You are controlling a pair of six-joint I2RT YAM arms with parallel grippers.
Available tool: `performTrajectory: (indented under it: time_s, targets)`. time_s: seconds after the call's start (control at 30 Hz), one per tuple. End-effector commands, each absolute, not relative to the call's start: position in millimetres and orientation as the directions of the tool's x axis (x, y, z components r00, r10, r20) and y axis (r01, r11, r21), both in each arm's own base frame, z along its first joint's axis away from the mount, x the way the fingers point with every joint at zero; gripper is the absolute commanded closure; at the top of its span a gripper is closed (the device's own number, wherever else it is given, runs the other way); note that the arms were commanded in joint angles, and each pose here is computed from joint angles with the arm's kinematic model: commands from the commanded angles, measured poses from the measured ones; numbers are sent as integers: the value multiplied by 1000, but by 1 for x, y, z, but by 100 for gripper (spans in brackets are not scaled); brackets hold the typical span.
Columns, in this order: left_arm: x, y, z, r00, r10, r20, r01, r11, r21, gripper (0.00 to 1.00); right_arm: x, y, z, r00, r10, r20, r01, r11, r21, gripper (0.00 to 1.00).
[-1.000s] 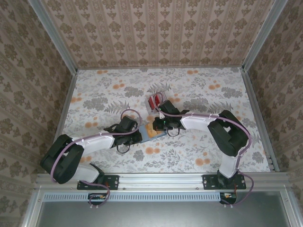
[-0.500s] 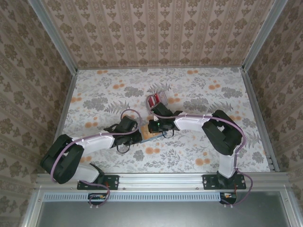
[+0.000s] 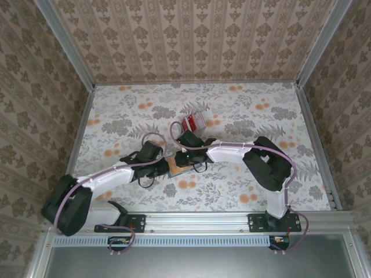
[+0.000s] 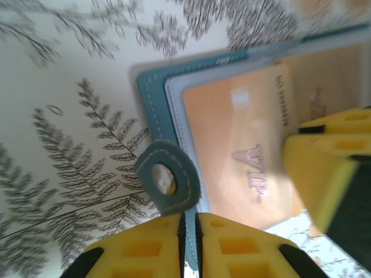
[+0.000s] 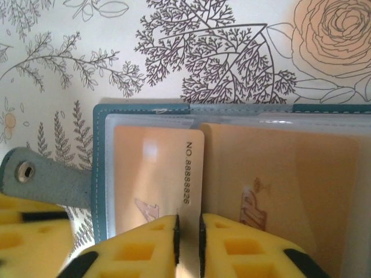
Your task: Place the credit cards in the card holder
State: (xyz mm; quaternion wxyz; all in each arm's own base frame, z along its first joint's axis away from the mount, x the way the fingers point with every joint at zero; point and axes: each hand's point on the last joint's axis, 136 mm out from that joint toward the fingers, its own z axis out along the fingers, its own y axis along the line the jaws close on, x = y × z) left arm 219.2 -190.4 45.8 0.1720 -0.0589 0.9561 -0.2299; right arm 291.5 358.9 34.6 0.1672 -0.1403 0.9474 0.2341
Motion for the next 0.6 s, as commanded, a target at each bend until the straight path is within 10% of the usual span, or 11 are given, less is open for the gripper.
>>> performTrajectory:
  time_s: [0.0, 0.57]
  targets:
    - [222, -170, 64, -909, -204, -363, -33, 904, -426, 79, 278, 337, 52, -910, -209, -358, -346, 859, 377, 75]
    - [229, -176, 55, -944, -190, -271, -33, 869, -493, 47, 308, 237, 37, -951, 3, -311, -124, 913, 388, 62]
